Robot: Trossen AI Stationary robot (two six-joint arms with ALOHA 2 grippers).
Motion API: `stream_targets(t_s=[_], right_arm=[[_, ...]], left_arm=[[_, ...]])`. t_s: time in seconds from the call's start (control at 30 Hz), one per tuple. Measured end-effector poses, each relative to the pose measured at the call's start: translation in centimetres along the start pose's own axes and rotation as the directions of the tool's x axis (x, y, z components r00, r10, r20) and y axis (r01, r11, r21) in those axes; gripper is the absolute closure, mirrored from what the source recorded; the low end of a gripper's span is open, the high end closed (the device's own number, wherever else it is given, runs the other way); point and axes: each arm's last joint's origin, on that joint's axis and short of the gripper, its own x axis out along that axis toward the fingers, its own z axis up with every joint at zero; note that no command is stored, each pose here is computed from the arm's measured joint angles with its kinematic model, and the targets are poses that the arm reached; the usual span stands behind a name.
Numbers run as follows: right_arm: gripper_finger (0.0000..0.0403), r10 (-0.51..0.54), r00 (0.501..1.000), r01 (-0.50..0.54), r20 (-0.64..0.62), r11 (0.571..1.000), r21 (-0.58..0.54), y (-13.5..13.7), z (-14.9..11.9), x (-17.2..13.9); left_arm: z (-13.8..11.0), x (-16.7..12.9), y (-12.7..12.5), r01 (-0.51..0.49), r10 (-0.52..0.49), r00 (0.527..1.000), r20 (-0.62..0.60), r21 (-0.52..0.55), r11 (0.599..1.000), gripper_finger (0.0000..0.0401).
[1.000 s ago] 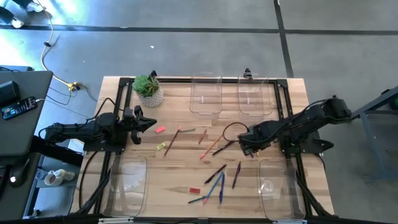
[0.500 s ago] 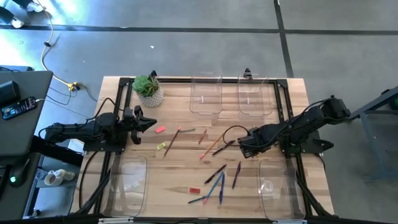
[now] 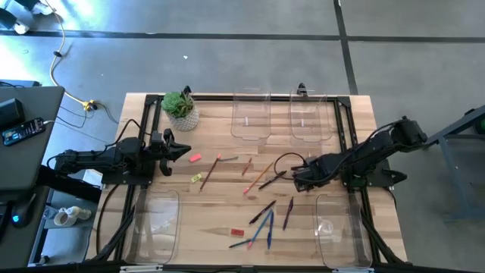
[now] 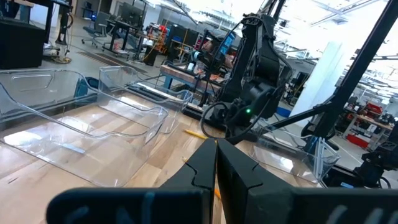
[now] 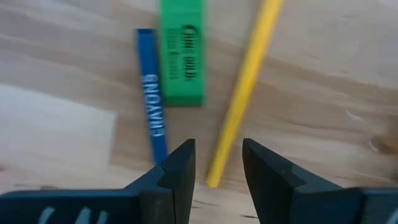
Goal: Sort crayons/erasers/pens/pencils in bins
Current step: Put the yellow pencil into the top right transparent bin
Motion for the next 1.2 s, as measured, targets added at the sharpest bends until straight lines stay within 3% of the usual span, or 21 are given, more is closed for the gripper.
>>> stream_targets(t_s=[0.3,0.8,1.2], right_arm=[[0.0282,-0.005,1.0,0.005,-0.011,1.0,0.0,-0.3,0.0,0.4],[0.037,0.012,0.999,-0.011,-0.047,0.999,0.036,-0.8,-0.1,1.3],[0.0386,0.005,0.998,-0.001,-0.056,0.997,0.08,-1.0,-0.1,1.3]], left_arm=[[0.0,0.0,0.0,-0.003,0.003,1.0,0.001,0.0,1.0,0.0398],[0.0,0.0,0.0,-0.004,0.004,1.0,0.001,-0.001,1.0,0.0398],[0.0,0.0,0.0,-0.004,0.004,1.0,0.001,-0.001,1.0,0.0398]])
